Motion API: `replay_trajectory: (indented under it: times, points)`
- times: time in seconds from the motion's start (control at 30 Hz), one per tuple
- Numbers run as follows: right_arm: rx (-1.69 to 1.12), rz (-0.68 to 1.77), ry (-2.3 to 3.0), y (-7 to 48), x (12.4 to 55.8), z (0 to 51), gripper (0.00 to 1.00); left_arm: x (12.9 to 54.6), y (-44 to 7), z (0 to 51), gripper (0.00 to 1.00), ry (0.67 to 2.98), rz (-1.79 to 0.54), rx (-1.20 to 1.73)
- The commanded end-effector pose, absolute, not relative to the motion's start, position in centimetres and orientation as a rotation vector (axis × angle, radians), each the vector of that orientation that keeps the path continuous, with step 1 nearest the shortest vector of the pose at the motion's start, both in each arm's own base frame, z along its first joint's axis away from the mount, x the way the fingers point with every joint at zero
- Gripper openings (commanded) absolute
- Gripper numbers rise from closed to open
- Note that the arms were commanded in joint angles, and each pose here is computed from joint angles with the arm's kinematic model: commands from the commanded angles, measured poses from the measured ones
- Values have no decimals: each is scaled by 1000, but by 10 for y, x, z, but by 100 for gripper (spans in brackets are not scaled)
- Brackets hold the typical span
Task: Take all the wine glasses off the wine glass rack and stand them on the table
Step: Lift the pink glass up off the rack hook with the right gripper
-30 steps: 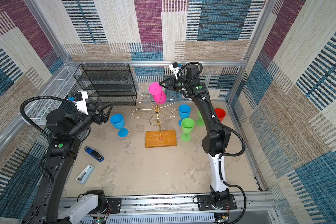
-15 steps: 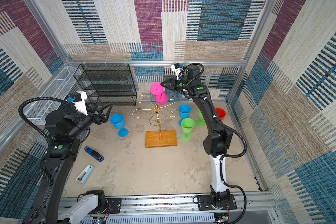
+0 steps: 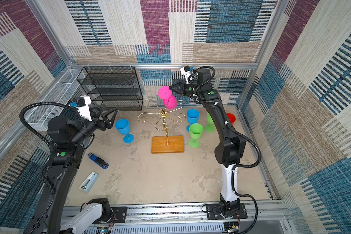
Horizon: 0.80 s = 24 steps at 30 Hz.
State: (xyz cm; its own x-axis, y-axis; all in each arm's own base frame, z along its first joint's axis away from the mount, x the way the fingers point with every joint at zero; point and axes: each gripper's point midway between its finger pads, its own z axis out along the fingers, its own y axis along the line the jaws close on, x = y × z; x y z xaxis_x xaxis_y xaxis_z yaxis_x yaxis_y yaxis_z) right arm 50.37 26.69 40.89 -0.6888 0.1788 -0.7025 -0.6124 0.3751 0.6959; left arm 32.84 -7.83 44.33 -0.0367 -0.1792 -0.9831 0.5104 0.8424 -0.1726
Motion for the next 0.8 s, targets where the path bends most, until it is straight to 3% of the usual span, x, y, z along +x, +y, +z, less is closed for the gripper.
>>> replay_trajectory:
  times: [0.0,0.77]
  points:
    - [-394,1382,1861,266,501,423,0,325,-79,451,87,1473,-549,299]
    - [-465,1423,1853,282,464,420,0,324,-72,458,87,1448,-527,249]
